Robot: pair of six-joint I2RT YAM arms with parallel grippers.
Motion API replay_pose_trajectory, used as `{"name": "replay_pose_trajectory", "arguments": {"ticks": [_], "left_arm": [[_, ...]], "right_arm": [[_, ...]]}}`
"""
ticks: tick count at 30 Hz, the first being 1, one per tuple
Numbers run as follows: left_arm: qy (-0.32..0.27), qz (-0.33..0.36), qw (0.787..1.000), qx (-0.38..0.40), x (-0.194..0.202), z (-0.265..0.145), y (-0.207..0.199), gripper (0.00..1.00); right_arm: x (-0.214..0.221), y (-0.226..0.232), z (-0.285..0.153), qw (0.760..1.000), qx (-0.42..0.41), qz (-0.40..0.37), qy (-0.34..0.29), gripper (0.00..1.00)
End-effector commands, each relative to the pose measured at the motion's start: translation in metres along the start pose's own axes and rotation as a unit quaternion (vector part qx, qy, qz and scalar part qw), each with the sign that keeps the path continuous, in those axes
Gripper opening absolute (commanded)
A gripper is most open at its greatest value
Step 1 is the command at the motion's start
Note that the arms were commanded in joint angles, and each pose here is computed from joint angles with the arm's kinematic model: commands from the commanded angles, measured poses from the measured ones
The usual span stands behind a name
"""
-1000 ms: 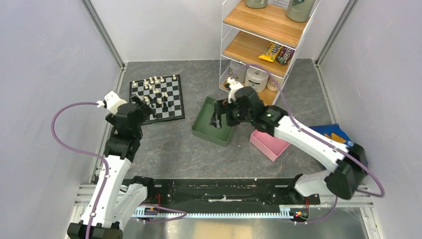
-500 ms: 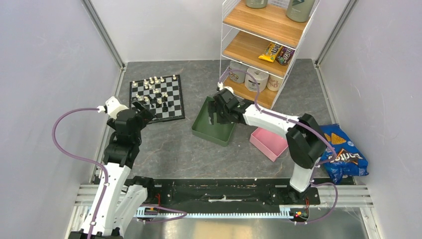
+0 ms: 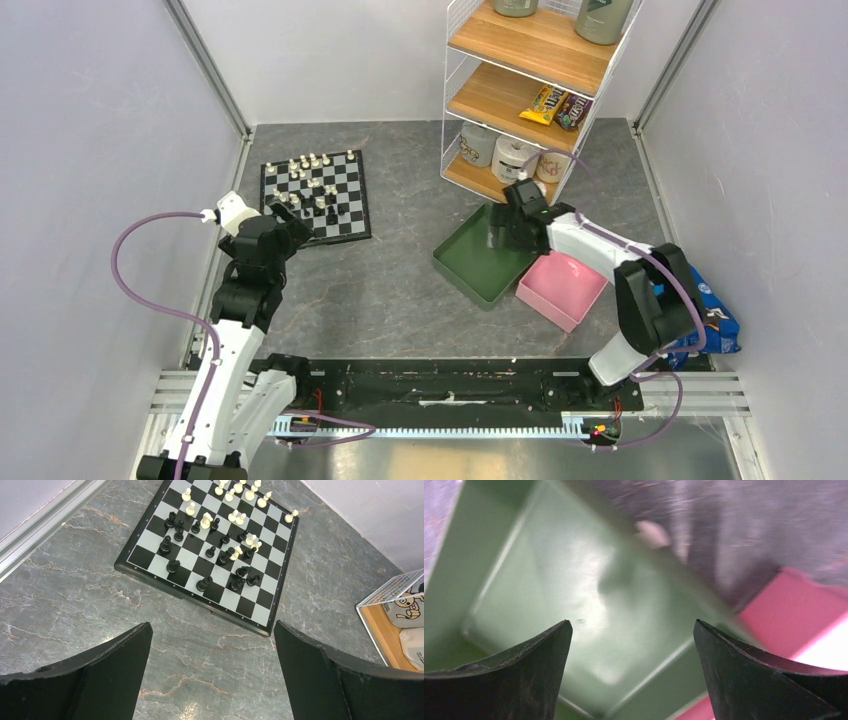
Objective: Set up the chess pieces on the board
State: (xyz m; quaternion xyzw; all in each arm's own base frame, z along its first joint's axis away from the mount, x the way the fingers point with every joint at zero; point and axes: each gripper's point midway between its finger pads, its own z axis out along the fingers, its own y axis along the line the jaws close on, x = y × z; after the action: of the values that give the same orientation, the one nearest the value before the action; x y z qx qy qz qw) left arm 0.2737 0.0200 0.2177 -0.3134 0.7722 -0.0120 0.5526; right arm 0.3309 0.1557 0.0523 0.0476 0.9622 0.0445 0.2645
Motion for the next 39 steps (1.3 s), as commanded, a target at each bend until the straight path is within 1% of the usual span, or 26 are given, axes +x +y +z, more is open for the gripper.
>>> {"name": "replay_pose_trajectory", "arguments": {"ticks": [1,6,8,10,13,15,18,21,23,26,29,31,34,36,37,39], "left_arm": [[-0.014,0.009,1.000,-0.001,-0.005,-0.001,0.003,1.00],[-0.012,0.019,1.000,-0.005,-0.006,-0.001,0.004,1.00],[-0.011,0.024,1.000,-0.008,-0.007,-0.002,0.005,1.00],[-0.011,0.025,1.000,-0.012,-0.006,-0.002,0.007,1.00],[-0.011,0.025,1.000,-0.015,-0.003,0.000,0.009,1.00],[-0.011,0.024,1.000,-0.015,-0.003,0.001,0.009,1.00],[-0.009,0.026,0.999,-0.016,-0.003,0.002,0.008,1.00],[-0.007,0.026,1.000,-0.015,-0.002,0.002,0.007,1.00],[-0.006,0.022,1.000,-0.014,-0.002,0.002,0.007,1.00],[-0.005,0.021,1.000,-0.012,-0.001,0.002,0.006,1.00],[-0.004,0.023,1.000,-0.014,0.001,0.003,0.008,1.00],[-0.006,0.026,1.000,-0.013,-0.001,0.002,0.007,1.00],[-0.007,0.030,0.999,-0.012,-0.004,0.001,0.006,1.00],[-0.009,0.033,0.999,-0.012,-0.005,0.001,0.006,1.00],[-0.009,0.034,0.999,-0.014,-0.006,0.001,0.007,1.00],[-0.010,0.035,0.999,-0.016,-0.006,0.002,0.007,1.00]], "right_arm": [[-0.012,-0.048,-0.014,0.999,0.035,0.013,-0.019,0.99],[-0.016,-0.070,-0.021,0.998,0.053,0.020,-0.025,0.99],[-0.018,-0.067,-0.027,0.999,0.042,0.016,-0.027,0.99],[-0.021,-0.055,-0.035,0.999,0.006,0.018,-0.028,0.99],[-0.030,-0.028,-0.054,0.996,-0.068,0.029,-0.042,0.99],[-0.034,-0.004,-0.069,0.989,-0.135,0.036,-0.049,0.99],[-0.040,0.031,-0.091,0.976,-0.206,0.028,-0.063,0.99],[-0.037,0.073,-0.105,0.968,-0.240,-0.008,-0.069,0.99],[-0.026,0.107,-0.107,0.964,-0.256,-0.037,-0.058,0.99],[-0.008,0.145,-0.093,0.963,-0.265,-0.049,-0.025,0.99],[0.025,0.177,-0.081,0.957,-0.276,-0.085,0.015,0.99],[0.052,0.180,-0.073,0.959,-0.260,-0.108,0.039,0.99],[0.083,0.165,-0.071,0.962,-0.238,-0.120,0.063,0.99],[0.101,0.142,-0.074,0.965,-0.223,-0.115,0.071,0.99],[0.102,0.131,-0.079,0.968,-0.217,-0.111,0.063,0.99],[0.109,0.099,-0.083,0.976,-0.181,-0.109,0.048,0.99]]}}
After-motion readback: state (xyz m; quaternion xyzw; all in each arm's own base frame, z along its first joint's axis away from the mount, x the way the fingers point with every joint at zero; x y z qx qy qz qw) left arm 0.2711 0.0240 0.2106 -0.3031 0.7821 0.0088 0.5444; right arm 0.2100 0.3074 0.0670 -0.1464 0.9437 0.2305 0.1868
